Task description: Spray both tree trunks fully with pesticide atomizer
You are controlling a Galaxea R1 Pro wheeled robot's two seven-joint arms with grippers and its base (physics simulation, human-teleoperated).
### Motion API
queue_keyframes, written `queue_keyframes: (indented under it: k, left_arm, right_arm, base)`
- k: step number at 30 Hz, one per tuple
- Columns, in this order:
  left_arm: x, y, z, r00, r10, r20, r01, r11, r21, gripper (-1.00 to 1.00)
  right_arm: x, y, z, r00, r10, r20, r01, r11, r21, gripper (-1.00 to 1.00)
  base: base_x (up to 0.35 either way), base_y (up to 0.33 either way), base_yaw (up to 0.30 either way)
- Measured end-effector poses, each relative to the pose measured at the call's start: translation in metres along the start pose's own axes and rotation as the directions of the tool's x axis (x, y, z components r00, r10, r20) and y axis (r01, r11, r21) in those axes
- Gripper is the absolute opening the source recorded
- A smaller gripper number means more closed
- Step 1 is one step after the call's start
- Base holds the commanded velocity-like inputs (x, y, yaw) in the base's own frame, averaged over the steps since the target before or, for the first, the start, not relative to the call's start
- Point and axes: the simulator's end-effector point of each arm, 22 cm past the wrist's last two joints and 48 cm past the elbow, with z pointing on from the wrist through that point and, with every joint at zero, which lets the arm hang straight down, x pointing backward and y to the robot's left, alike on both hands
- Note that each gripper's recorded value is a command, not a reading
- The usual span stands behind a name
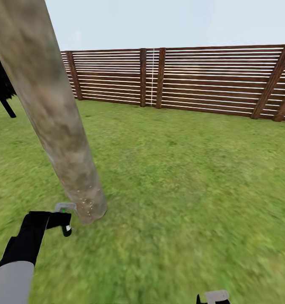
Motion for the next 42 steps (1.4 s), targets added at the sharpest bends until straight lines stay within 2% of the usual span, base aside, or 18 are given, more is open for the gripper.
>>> queue_keyframes:
  k: [1, 2, 4, 10, 16, 20, 22, 23, 26, 29, 30, 31, 32, 33, 42]
  left_arm:
    - [-0.004, -0.025, 0.002, 1.000, 0.027, -0.014, -0.026, 0.999, 0.033, -1.00]
    - [0.000, -0.026, 0.002, 0.999, 0.034, -0.036, -0.033, 0.999, 0.026, -1.00]
    - [0.005, -0.023, 0.000, 0.998, 0.023, -0.066, -0.022, 1.000, 0.017, -1.00]
    - [0.005, -0.016, -0.003, 0.997, 0.020, -0.077, -0.020, 1.000, 0.000, -1.00]
    - [0.008, -0.020, -0.004, 0.996, 0.008, -0.090, -0.008, 1.000, 0.004, -1.00]
    - [0.005, -0.015, -0.005, 0.996, 0.012, -0.085, -0.012, 1.000, -0.006, -1.00]
    - [-0.013, -0.003, -0.013, 0.998, 0.017, -0.052, -0.019, 0.999, -0.031, -1.00]
    - [-0.028, 0.000, -0.017, 0.999, 0.006, -0.037, -0.008, 0.999, -0.034, -1.00]
    - [-0.035, 0.003, -0.024, 0.997, -0.037, -0.071, 0.035, 0.999, -0.038, -1.00]
    - [-0.031, -0.003, -0.022, 0.996, -0.041, -0.083, 0.039, 0.999, -0.027, -1.00]
    - [-0.031, -0.006, -0.022, 0.996, -0.037, -0.084, 0.035, 0.999, -0.024, -1.00]
    - [-0.031, -0.016, -0.021, 0.996, -0.013, -0.089, 0.012, 1.000, -0.013, -1.00]
    - [-0.032, -0.017, -0.021, 0.996, 0.012, -0.093, -0.014, 1.000, -0.022, -1.00]
    - [-0.032, -0.017, -0.022, 0.995, 0.019, -0.093, -0.021, 1.000, -0.023, -1.00]
    - [-0.037, -0.015, -0.024, 0.996, 0.022, -0.082, -0.024, 0.999, -0.030, -1.00]
  right_arm:
    - [0.000, 0.000, 0.000, 1.000, 0.000, 0.001, 0.000, 1.000, 0.000, 1.00]
    - [0.000, 0.000, 0.000, 1.000, 0.000, 0.001, 0.000, 1.000, 0.000, 1.00]
    - [0.000, 0.000, 0.000, 1.000, 0.000, 0.001, 0.000, 1.000, 0.001, 1.00]
    - [0.000, -0.001, 0.000, 1.000, -0.003, 0.002, 0.003, 1.000, 0.001, 1.00]
    - [0.000, -0.001, 0.000, 1.000, -0.001, 0.001, 0.001, 1.000, 0.002, 1.00]
    - [0.000, -0.002, 0.000, 1.000, 0.000, 0.002, 0.000, 1.000, 0.003, 1.00]
    - [0.000, -0.004, 0.001, 1.000, 0.000, 0.002, 0.000, 1.000, 0.009, 1.00]
    - [0.000, -0.005, 0.001, 1.000, 0.000, 0.003, 0.000, 1.000, 0.012, 1.00]
    - [0.000, -0.008, 0.002, 1.000, -0.002, 0.002, 0.002, 1.000, 0.015, 1.00]
    - [0.000, -0.007, 0.002, 1.000, -0.005, 0.003, 0.005, 1.000, 0.012, 1.00]
    - [0.000, -0.007, 0.002, 1.000, -0.005, 0.003, 0.005, 1.000, 0.012, 1.00]
    - [0.000, -0.007, 0.002, 1.000, -0.006, 0.003, 0.006, 1.000, 0.012, 1.00]
    - [0.000, -0.007, 0.002, 1.000, -0.006, 0.004, 0.006, 1.000, 0.013, 1.00]
    - [0.000, -0.007, 0.002, 1.000, -0.005, 0.003, 0.005, 1.000, 0.013, 1.00]
    - [0.000, -0.006, 0.001, 1.000, -0.005, 0.002, 0.005, 1.000, 0.011, 1.00]
  base:
    - [0.000, 0.000, 0.273]
    - [0.000, 0.000, 0.274]
    - [-0.082, 0.000, 0.165]
    - [-0.284, -0.032, 0.015]
    - [0.132, -0.214, 0.000]
    - [0.125, -0.041, 0.108]
    - [0.008, -0.003, 0.264]
    - [0.002, -0.001, 0.274]
    - [0.001, 0.000, 0.111]
    - [0.000, 0.000, 0.010]
    - [0.000, 0.000, 0.001]
    - [0.070, -0.108, 0.001]
    - [0.115, -0.171, 0.000]
    - [0.141, -0.204, 0.000]
    - [0.085, -0.247, 0.000]
